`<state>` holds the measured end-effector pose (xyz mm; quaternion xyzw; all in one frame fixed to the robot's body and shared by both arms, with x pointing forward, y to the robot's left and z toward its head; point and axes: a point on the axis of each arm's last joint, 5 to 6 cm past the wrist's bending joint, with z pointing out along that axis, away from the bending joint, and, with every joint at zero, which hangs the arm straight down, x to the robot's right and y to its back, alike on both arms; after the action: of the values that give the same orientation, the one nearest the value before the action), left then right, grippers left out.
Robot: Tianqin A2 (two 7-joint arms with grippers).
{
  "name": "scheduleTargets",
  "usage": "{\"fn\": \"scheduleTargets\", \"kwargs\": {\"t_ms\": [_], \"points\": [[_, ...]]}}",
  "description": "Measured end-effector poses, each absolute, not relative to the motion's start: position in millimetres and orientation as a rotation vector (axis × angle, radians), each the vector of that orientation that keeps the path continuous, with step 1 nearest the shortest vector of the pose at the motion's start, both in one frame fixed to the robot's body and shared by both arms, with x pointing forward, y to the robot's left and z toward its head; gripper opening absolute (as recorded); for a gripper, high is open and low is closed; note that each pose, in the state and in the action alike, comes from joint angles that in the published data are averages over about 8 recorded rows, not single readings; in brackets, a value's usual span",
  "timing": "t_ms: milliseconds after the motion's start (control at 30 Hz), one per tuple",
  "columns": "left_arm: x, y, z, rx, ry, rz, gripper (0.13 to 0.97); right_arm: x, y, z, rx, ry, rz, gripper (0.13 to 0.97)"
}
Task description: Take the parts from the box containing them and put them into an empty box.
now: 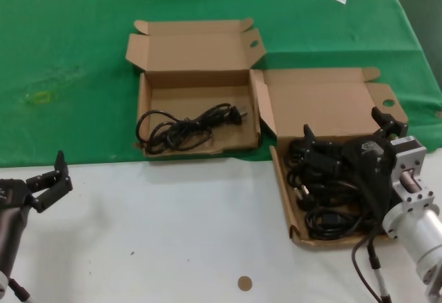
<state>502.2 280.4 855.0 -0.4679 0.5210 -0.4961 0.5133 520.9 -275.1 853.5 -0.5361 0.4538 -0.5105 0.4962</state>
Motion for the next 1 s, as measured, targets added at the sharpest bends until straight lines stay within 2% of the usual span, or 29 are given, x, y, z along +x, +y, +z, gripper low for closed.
{"fn": "scheduleTargets", "kwargs": {"t_ms": [1000], "points": [[502.2,280.4,855.0,-1.125,1.253,-1.193,0.966,520.9,-275.1,853.5,-1.299,1.099,-1.237,0.966]]}}
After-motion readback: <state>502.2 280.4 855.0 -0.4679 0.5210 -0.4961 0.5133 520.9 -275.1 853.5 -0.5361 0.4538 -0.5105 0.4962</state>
